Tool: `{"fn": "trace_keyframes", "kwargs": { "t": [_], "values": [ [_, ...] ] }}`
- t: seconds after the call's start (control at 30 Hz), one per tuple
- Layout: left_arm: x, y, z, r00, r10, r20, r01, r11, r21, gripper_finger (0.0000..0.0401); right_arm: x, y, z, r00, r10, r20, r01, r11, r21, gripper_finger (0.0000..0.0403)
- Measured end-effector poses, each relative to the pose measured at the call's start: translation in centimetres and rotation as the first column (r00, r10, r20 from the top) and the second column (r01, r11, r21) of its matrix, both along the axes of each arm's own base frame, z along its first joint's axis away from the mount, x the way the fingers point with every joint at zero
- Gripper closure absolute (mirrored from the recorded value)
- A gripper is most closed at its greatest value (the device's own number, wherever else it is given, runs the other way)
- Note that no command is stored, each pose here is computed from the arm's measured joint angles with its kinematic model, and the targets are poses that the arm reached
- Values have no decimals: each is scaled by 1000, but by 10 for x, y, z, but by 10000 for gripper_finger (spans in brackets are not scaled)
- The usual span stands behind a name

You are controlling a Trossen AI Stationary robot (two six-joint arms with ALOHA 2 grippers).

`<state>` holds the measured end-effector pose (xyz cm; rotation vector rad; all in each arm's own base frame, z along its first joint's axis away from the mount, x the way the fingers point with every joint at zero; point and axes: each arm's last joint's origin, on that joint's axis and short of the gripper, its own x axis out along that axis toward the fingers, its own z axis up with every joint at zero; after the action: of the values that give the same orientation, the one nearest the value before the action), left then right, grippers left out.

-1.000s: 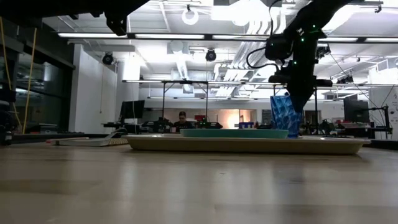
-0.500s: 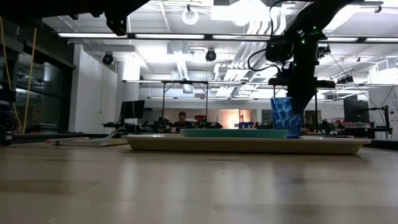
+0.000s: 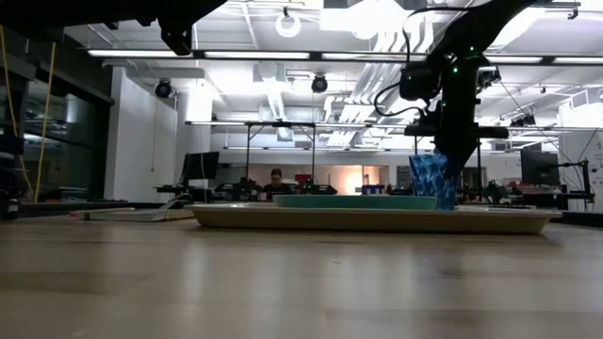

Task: Pick and place plate/cup/fork/spoon on tray
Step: Put the blue cup on the gray table tray to the top right of the light blue plate

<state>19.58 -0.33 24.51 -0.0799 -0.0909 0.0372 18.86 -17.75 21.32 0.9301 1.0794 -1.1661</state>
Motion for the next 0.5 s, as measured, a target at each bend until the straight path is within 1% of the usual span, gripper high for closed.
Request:
{"fn": "trace_keyframes", "kwargs": {
  "t": [0.13,0.3,0.5],
  "values": [
    [0,0,0,1000,0,0,0,1000,0,233,2,-1,-3,1000,2,-3,-2,1000,16,403],
    [0,0,0,1000,0,0,0,1000,0,233,2,-1,-4,1000,-1,-7,1,1000,12,402],
    [0,0,0,1000,0,0,0,1000,0,233,1,-2,-4,1000,-5,-16,5,1000,7,386]
  ]
}}
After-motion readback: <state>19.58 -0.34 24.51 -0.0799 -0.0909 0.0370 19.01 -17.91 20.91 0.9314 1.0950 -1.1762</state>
